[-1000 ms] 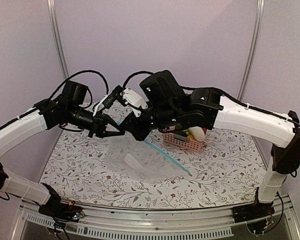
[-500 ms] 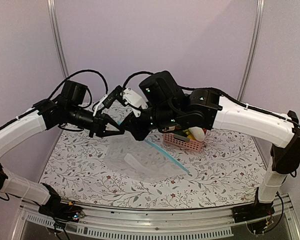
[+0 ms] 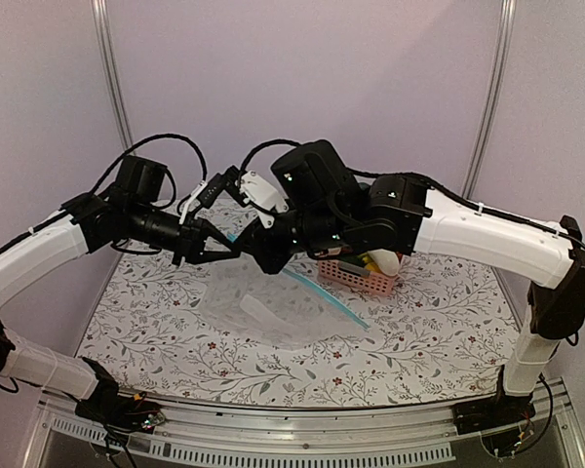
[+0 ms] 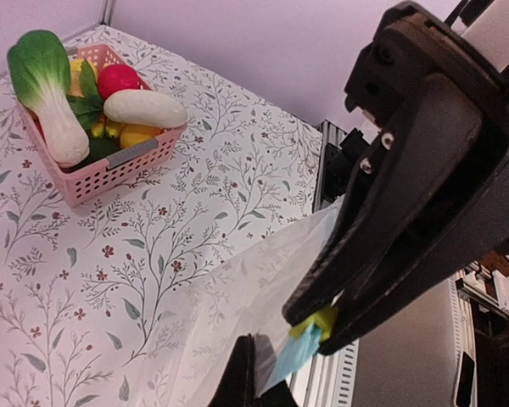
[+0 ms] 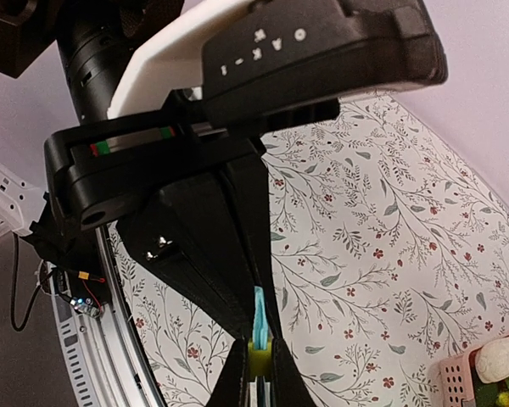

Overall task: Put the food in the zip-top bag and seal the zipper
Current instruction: Unzip the zipper from the zipper food storage bag.

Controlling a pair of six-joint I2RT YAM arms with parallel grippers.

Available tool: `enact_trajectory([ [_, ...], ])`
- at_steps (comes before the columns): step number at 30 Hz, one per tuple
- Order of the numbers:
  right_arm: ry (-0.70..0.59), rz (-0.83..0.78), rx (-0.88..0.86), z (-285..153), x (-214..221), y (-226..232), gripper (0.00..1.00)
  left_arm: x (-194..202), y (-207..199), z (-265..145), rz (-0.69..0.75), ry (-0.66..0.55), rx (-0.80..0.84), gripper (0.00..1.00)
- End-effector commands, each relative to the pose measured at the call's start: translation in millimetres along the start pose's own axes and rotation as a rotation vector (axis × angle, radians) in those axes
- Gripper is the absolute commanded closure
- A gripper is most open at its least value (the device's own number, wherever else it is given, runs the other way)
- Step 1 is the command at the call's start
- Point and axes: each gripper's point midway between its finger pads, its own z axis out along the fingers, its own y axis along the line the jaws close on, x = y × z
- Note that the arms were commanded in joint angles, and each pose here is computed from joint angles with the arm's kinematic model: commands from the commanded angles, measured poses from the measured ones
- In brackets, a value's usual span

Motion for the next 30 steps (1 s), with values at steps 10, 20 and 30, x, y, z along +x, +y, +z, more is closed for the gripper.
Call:
enact_trajectory([
  [10,0.047,0.009,0.048,-12,18,-10,1.0,-6,22,-13,-0.029,-0.044,-0.093,1.0],
  [20,0.055,0.02,0.079,-17,24,-22,1.0,-9,43,-21,-0.061,-0.069,-0.182,1.0],
  [30,0.058,0.043,0.13,-25,29,-42,1.0,-11,78,-35,-0.15,-0.12,-0.293,1.0],
])
